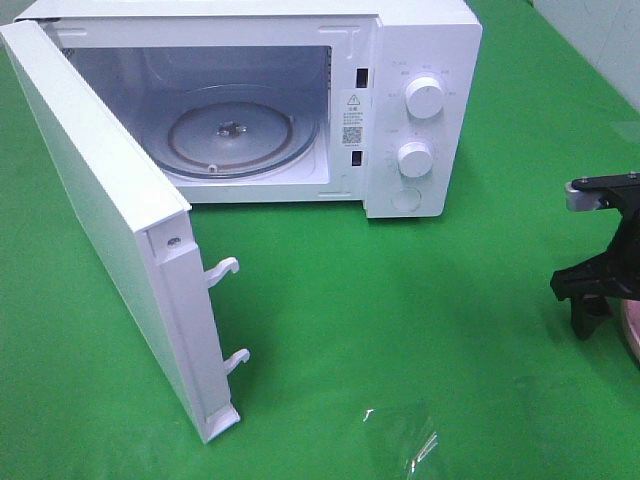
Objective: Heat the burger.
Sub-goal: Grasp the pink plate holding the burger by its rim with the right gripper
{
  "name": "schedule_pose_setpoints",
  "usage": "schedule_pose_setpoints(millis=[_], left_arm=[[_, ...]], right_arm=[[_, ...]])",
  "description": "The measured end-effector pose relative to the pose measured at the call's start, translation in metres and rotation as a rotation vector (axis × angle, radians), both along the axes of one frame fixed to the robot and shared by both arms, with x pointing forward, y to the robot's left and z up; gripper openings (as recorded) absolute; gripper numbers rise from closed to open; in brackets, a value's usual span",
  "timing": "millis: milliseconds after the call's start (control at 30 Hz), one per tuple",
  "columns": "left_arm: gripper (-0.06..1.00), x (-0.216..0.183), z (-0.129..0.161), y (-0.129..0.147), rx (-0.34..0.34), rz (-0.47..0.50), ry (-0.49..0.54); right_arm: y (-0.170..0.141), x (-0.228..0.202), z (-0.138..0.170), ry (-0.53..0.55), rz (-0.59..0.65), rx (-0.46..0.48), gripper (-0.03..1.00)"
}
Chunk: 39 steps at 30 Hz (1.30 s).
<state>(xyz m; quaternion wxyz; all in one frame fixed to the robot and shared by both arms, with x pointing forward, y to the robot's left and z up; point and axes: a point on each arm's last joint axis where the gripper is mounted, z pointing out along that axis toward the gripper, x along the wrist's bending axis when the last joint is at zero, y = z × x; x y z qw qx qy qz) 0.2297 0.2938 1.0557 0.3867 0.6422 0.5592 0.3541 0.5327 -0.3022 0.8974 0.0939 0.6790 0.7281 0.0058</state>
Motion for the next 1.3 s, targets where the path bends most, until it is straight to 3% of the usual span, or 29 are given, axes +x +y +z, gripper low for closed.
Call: schedule_pose_setpoints(millis=[167,767,867,900,933,967,1000,1033,1067,1100,1133,1167,1300], left_arm=[[0.97,0.0,0.0,0.0,0.0,0.0,0.0],[0.97,0.0,0.0,0.0,0.0,0.0,0.0],[0.97,0.0,0.0,0.0,0.0,0.0,0.0],[0.97,0.0,0.0,0.0,0.0,0.0,0.0],[0.97,0.0,0.0,0.0,0.0,0.0,0.0],[0.97,0.0,0.0,0.0,0.0,0.0,0.0],[0.97,0.0,0.0,0.0,0.0,0.0,0.0],[0.97,0.0,0.0,0.0,0.0,0.0,0.0],[0.97,0.0,0.0,0.0,0.0,0.0,0.0],[0.97,0.0,0.0,0.0,0.0,0.0,0.0],[0.97,0.0,0.0,0.0,0.0,0.0,0.0],[0.97,0.0,0.0,0.0,0.0,0.0,0.0],[0.97,0.0,0.0,0.0,0.0,0.0,0.0]], right_arm=[[0.0,0.001,0.0,-0.008,-0.014,0.003,0.71],[0.0,0.001,-0.013,0.032,-0.044,-0.001,0.7],[-0.001,0.001,-0.013,0.028,-0.056,-0.006,0.64],[-0.001,0.001,-0.013,0.026,-0.061,-0.009,0.54],[-0.001,0.001,-0.013,0.026,-0.061,-0.009,0.54],[-0.002,0.001,-0.013,0.024,-0.063,-0.016,0.41],[-0.002,0.001,-0.013,0.024,-0.063,-0.016,0.41],[-0.003,0.001,-0.013,0.022,-0.064,-0.023,0.29],[-0.003,0.001,-0.013,0.022,-0.064,-0.023,0.29],[-0.003,0.001,-0.013,0.021,-0.064,-0.028,0.18],[-0.003,0.001,-0.013,0.021,-0.064,-0.028,0.18],[-0.003,0.001,-0.013,0.025,-0.07,-0.029,0.09],[-0.004,0.0,-0.013,0.034,-0.071,-0.034,0.08]])
